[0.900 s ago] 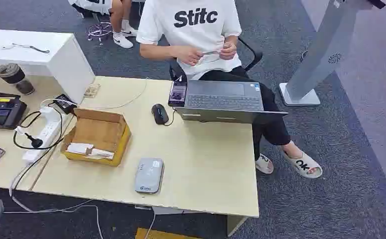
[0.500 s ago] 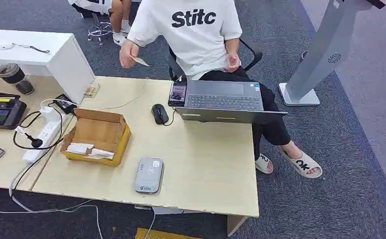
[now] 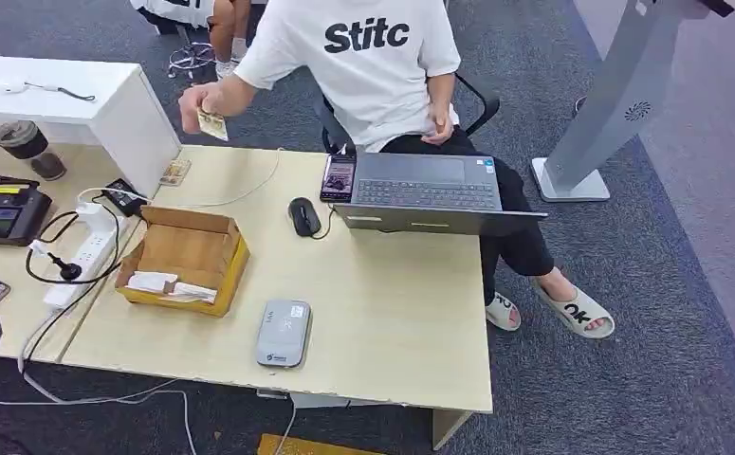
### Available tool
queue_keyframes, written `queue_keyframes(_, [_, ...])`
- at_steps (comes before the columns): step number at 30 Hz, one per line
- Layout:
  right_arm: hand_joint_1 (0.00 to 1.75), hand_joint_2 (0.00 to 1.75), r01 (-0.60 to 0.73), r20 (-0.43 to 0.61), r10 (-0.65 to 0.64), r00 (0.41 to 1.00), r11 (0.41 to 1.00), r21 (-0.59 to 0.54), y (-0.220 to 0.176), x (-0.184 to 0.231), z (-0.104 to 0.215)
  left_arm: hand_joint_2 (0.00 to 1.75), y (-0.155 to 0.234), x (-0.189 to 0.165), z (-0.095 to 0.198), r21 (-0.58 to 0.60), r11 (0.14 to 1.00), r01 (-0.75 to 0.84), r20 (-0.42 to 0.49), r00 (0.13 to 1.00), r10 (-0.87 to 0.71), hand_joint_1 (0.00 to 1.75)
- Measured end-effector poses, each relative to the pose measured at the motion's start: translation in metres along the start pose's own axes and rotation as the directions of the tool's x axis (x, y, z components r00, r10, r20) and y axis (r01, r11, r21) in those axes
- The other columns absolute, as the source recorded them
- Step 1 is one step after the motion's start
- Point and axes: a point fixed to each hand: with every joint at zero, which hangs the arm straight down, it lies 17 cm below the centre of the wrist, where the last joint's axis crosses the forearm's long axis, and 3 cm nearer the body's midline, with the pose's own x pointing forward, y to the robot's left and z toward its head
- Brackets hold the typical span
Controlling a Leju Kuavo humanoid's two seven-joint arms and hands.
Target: Pass the card to the sensor for recognition and then transmit it.
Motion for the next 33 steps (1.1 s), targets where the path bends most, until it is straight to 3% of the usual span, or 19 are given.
queue_keyframes(5, [0.0,1.75,-0.035,0.023,0.035,0.999,0.999,0.009,0.001,0.007,0.0,1.75,-0.032,0.021,-0.022,-0.03,0.995,0.097,0.061,0.994,-0.095,0.0])
queue_keyframes(16, [0.0,1.75,-0.064,0.041,0.064,0.997,0.998,0.01,0.002,0.014,0.0,1.75,-0.092,0.081,-0.037,-0.08,0.992,0.099,0.174,0.981,-0.084,0.0])
queue_keyframes(33, [0.0,1.75,-0.088,0.052,0.088,0.995,0.996,0.011,0.003,0.015,0.001,1.75,-0.164,0.198,0.018,-0.21,0.97,0.119,0.426,0.904,-0.019,0.0])
